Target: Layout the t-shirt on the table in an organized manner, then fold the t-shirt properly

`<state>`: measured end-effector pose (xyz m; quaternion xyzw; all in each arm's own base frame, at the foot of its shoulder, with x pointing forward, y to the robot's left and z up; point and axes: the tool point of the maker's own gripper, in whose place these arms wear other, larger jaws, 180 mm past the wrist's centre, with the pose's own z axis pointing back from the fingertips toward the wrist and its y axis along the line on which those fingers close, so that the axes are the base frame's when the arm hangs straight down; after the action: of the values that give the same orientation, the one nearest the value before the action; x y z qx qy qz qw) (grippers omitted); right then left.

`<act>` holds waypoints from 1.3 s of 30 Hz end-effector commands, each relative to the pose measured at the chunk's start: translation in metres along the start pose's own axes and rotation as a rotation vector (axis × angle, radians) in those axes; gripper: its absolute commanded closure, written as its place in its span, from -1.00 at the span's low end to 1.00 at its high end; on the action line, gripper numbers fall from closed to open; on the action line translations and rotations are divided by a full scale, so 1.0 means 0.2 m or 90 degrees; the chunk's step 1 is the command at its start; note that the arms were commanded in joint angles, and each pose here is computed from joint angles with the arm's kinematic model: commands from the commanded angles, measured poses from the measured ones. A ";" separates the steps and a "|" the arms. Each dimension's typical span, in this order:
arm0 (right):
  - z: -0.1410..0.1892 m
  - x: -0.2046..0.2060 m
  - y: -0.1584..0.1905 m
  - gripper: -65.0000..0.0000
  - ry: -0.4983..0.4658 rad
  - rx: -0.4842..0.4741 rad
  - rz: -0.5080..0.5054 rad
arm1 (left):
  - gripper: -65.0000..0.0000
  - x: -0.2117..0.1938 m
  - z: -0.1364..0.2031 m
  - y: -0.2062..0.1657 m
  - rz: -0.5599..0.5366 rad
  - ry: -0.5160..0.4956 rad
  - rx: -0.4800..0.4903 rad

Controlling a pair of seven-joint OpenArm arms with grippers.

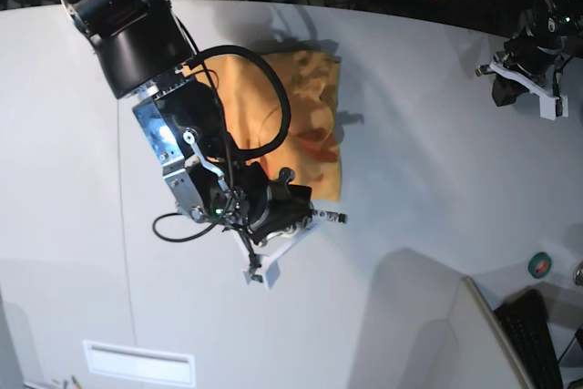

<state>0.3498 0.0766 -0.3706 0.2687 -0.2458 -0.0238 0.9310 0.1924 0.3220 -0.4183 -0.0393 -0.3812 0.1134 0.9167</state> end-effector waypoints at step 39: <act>-0.26 -0.07 -0.14 1.00 0.027 -0.059 -0.024 | 1.00 0.07 0.01 0.01 -0.010 -0.026 0.001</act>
<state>0.3448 0.0741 -0.4505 0.2161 -0.1884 -0.0527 0.9566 0.1935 0.3223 -0.4177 -0.0391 -0.3824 0.1135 0.9161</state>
